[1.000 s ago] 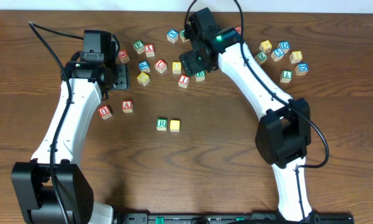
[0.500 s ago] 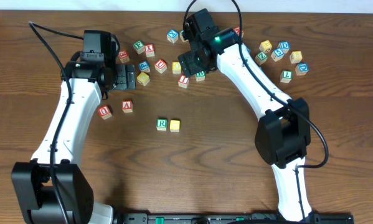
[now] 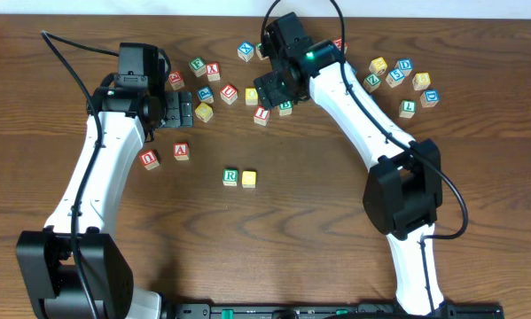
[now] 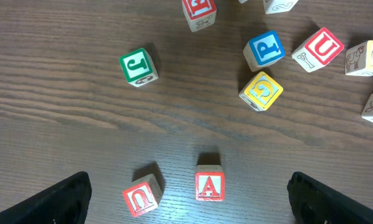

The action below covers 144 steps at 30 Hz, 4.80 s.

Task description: Spell out ROBOT

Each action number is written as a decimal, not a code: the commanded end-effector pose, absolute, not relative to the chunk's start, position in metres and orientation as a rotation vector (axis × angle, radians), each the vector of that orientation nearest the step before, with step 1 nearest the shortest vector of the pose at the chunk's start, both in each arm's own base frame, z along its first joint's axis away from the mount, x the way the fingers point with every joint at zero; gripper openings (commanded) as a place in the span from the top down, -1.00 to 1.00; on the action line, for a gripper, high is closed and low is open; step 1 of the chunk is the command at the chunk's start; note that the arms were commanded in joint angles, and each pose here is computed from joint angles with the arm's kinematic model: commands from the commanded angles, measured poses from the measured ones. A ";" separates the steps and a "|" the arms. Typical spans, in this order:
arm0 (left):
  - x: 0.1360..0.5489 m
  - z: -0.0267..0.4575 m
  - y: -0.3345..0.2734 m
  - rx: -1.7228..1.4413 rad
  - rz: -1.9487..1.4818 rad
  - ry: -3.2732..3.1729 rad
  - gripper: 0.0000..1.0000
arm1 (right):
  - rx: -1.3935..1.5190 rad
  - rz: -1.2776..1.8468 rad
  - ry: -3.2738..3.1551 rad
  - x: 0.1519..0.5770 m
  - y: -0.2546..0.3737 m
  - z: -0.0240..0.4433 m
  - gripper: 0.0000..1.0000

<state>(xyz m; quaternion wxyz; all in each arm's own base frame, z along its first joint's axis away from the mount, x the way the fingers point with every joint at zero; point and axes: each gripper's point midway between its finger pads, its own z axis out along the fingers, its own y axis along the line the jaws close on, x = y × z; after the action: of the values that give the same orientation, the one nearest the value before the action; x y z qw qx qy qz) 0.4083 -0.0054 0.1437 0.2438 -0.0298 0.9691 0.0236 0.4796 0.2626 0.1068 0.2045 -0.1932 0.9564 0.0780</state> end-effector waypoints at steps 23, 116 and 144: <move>0.408 0.143 -0.004 -0.077 0.066 2.652 -0.97 | -0.528 0.177 2.777 0.462 0.235 0.049 -0.62; 0.408 0.143 -0.004 -0.077 0.066 2.653 -0.97 | -0.527 0.244 2.709 0.483 0.261 0.018 -0.22; 0.408 0.143 -0.004 -0.077 0.066 2.652 -0.97 | -0.466 0.240 2.722 0.490 0.246 0.018 0.24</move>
<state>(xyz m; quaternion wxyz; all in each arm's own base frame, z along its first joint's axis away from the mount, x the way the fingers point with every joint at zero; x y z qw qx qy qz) 0.4083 -0.0054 0.1437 0.2438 -0.0298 0.9691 0.0236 0.4912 0.2452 0.0229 0.1897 -0.1705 0.9634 0.0826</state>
